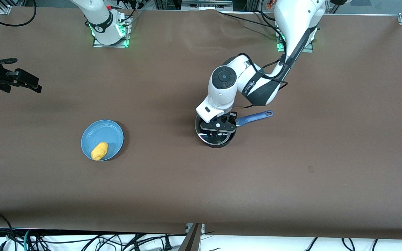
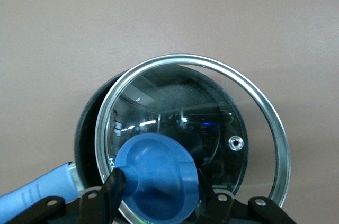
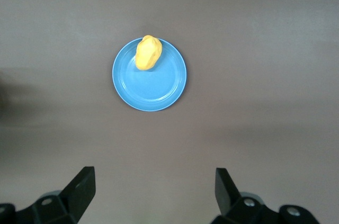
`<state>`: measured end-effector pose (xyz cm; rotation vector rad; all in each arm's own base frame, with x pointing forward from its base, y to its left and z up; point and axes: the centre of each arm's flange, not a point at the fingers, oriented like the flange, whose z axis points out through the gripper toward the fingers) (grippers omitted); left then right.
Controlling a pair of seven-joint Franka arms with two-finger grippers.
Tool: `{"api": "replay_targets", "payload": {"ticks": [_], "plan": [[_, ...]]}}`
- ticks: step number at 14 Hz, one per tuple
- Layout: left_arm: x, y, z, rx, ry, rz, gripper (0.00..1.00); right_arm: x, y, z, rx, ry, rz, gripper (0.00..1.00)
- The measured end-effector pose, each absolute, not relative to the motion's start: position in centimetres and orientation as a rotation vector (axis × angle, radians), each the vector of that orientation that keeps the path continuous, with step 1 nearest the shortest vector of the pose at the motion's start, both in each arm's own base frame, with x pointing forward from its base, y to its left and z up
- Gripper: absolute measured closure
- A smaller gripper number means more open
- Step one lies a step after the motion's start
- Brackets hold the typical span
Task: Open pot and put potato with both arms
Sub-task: 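Lift the lid with the left gripper while the right gripper reaches the potato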
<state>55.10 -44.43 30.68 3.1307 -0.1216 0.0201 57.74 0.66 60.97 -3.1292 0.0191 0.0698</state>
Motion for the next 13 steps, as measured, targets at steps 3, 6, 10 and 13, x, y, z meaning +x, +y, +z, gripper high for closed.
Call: {"api": "replay_targets", "payload": {"ticks": [3,6,10,13], "plan": [[56.2,-42.5,33.5,3.141,-0.096,0.04,0.43,57.9,0.0,60.2,-3.13,0.039,0.102,0.0],[58.9,-37.3,36.4,3.165,-0.19,0.034,0.43,58.7,0.1,58.0,-3.131,0.038,0.162,0.0],[62.8,-27.5,37.5,3.204,-0.263,-0.028,0.45,60.7,1.7,52.8,-3.13,0.004,0.279,0.0],[64.6,-19.4,36.4,3.233,-0.37,-0.084,0.45,63.7,3.4,46.1,-3.142,-0.03,0.309,0.0]]}}
